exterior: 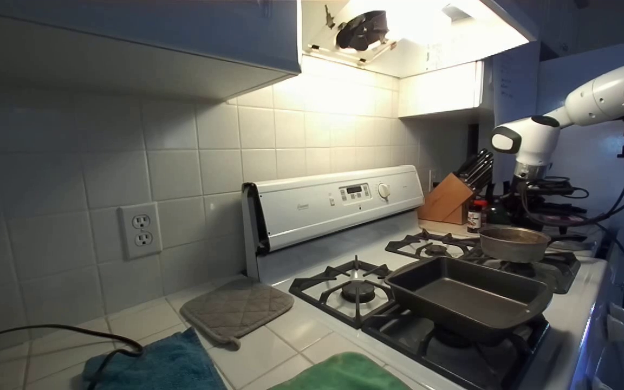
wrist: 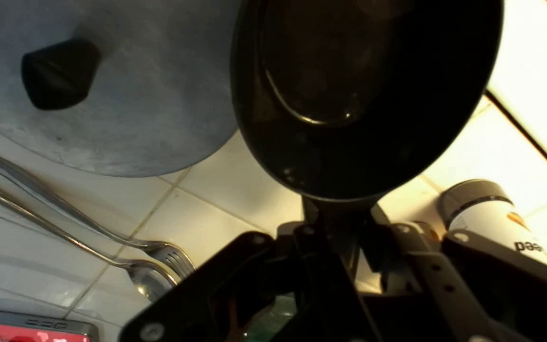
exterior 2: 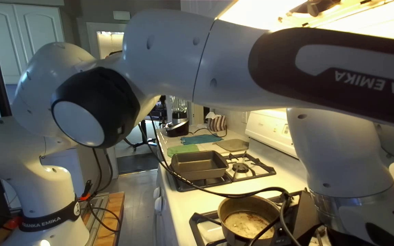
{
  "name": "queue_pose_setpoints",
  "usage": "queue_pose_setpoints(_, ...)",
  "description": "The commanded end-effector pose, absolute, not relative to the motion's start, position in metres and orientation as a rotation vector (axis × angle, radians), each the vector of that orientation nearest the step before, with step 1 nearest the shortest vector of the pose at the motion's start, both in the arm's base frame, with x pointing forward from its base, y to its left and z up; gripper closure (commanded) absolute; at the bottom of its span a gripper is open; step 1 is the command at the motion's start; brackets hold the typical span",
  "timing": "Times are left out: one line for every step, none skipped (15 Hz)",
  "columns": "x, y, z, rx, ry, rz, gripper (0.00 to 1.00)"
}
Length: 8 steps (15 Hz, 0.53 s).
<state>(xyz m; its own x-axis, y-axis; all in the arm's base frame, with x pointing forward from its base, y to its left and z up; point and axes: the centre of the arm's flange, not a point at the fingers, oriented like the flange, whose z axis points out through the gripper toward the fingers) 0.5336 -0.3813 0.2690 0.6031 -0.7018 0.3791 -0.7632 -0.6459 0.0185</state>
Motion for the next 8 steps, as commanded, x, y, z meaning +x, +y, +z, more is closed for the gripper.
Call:
queue_pose_setpoints(0.5549, -0.3988, 0.2632, 2.630, -1.239, 0.500, 0.94)
queue_pose_setpoints(0.5560, -0.3998, 0.2608, 2.625, -1.247, 0.500, 0.94)
queue_pose_setpoints(0.5574, -0.4010, 0.2592, 2.620, -1.255, 0.501, 0.94)
queue_pose_setpoints(0.5585, -0.4016, 0.2570, 2.619, -1.263, 0.498, 0.94)
queue_pose_setpoints(0.5589, -0.4019, 0.2561, 2.618, -1.267, 0.497, 0.94)
queue_pose_setpoints(0.5600, -0.4018, 0.2554, 2.618, -1.270, 0.497, 0.94)
queue_pose_setpoints(0.5603, -0.4011, 0.2557, 2.620, -1.274, 0.498, 0.94)
queue_pose_setpoints(0.5609, -0.4006, 0.2556, 2.620, -1.275, 0.502, 0.94)
